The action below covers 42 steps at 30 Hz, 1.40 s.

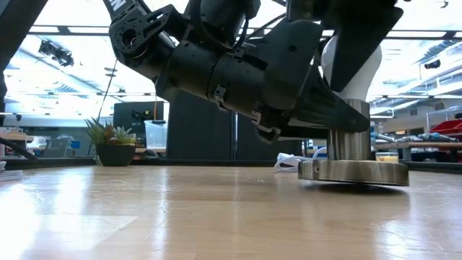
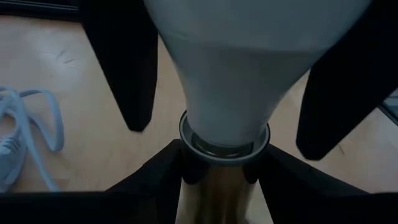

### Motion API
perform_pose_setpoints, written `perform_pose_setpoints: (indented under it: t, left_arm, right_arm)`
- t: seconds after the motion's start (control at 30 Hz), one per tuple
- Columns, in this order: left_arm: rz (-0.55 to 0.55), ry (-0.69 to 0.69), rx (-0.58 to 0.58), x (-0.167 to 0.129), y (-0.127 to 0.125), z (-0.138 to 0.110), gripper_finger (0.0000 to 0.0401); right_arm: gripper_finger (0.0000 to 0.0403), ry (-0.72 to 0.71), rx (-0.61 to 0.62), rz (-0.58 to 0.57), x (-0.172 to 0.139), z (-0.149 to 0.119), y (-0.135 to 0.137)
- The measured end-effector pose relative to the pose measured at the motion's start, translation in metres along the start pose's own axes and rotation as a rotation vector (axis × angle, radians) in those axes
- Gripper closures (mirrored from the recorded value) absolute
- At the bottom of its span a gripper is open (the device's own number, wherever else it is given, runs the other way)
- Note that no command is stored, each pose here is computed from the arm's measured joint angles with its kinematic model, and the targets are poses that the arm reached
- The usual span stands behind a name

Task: Screw lightbulb
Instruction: Insert the lightbulb into the lamp

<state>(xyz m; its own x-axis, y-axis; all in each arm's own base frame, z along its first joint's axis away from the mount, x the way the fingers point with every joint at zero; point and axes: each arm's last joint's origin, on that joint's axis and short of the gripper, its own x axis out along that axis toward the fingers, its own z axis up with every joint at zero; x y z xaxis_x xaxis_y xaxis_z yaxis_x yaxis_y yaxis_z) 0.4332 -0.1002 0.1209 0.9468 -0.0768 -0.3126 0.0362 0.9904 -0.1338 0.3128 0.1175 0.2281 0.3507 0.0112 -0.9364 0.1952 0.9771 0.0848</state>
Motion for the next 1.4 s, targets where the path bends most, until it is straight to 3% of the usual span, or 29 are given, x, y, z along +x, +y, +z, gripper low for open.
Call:
perform_pose_setpoints:
  t: [0.8, 1.13, 1.4]
  left_arm:
    - [0.26, -0.083, -0.027, -0.005, -0.016, -0.002, 0.0213]
    - [0.243, -0.062, -0.009, -0.005, -0.018, -0.004, 0.0213]
    - [0.225, -0.056, 0.006, -0.006, -0.022, -0.004, 0.0213]
  right_arm:
    - [0.0135, -0.021, 0.575, -0.059, 0.002, 0.012, -0.025]
    - [0.0126, -0.013, 0.581, -0.005, 0.002, 0.014, -0.023]
    - [0.0043, 0.002, 0.512, 0.022, 0.003, 0.015, -0.023]
